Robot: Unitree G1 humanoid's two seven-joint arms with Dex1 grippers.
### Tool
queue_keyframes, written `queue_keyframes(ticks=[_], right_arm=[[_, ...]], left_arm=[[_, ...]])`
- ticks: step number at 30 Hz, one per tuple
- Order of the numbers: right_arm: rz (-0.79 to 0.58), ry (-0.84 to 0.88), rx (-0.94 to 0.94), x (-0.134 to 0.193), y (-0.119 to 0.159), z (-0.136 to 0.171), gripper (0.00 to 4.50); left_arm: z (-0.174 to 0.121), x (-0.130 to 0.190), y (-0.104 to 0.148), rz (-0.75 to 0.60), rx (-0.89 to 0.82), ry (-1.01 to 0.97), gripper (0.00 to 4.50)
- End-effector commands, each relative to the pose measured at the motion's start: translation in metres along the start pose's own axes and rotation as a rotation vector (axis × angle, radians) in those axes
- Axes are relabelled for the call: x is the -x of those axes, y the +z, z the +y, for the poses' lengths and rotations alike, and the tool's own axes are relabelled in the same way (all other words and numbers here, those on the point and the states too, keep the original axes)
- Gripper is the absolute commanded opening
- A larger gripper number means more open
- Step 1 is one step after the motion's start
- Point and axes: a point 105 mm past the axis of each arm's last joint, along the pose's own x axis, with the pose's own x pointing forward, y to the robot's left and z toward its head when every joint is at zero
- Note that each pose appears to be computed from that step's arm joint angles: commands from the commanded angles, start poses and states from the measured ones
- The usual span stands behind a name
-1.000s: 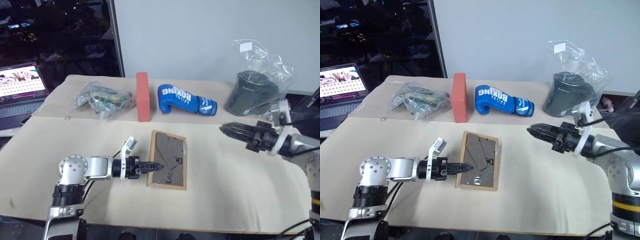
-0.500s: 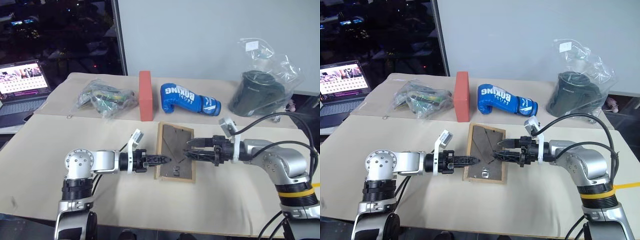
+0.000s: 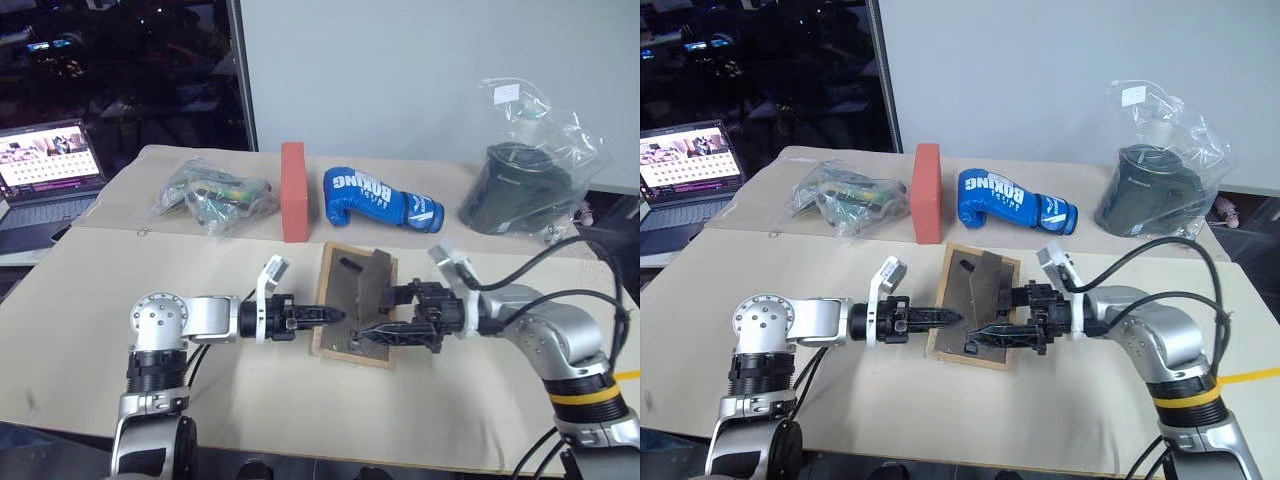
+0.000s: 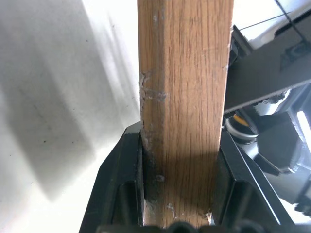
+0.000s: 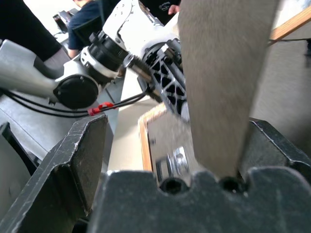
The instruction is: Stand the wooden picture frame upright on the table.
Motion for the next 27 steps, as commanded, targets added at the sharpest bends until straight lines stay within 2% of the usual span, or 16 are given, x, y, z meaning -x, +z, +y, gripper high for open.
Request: queue_keyframes(ticks=[1,4,9,13,16,18,22,27], right_arm=[[0.014,-0.151,0.137,0.020,0.011,-0.017,4.40],[0.063,-0.243,0.101,0.044,0.007,-0.025,4.40],[0.074,-0.330,0.127,0.068,0.007,-0.012,4.40],[0.133,-0.543,0.346,0.073,-0.004,-0.036,4.40],[0.171,-0.527,0.423,0.061,-0.026,-0.035,4.40],[0.172,-0.539,0.489,0.056,-0.030,-0.037,4.40],[0.189,-0.644,0.922,0.040,-0.020,-0.046,4.40],[0.208,-0.645,1.310,0.022,-0.005,-0.044,4.40]], left_arm=[[-0.004,0.013,0.014,-0.050,-0.008,-0.012,1.16],[-0.007,0.020,0.016,-0.053,-0.010,-0.035,1.16],[0.006,0.042,0.027,-0.112,0.057,-0.009,1.16],[0.001,0.043,0.028,-0.096,0.082,-0.065,1.16],[0.004,0.036,0.018,-0.024,0.085,-0.046,1.16],[0.003,0.035,0.015,-0.003,0.093,-0.056,1.16],[0.001,0.032,0.000,0.047,0.142,-0.111,1.16],[0.000,0.027,0.006,0.031,0.191,-0.120,1.16]])
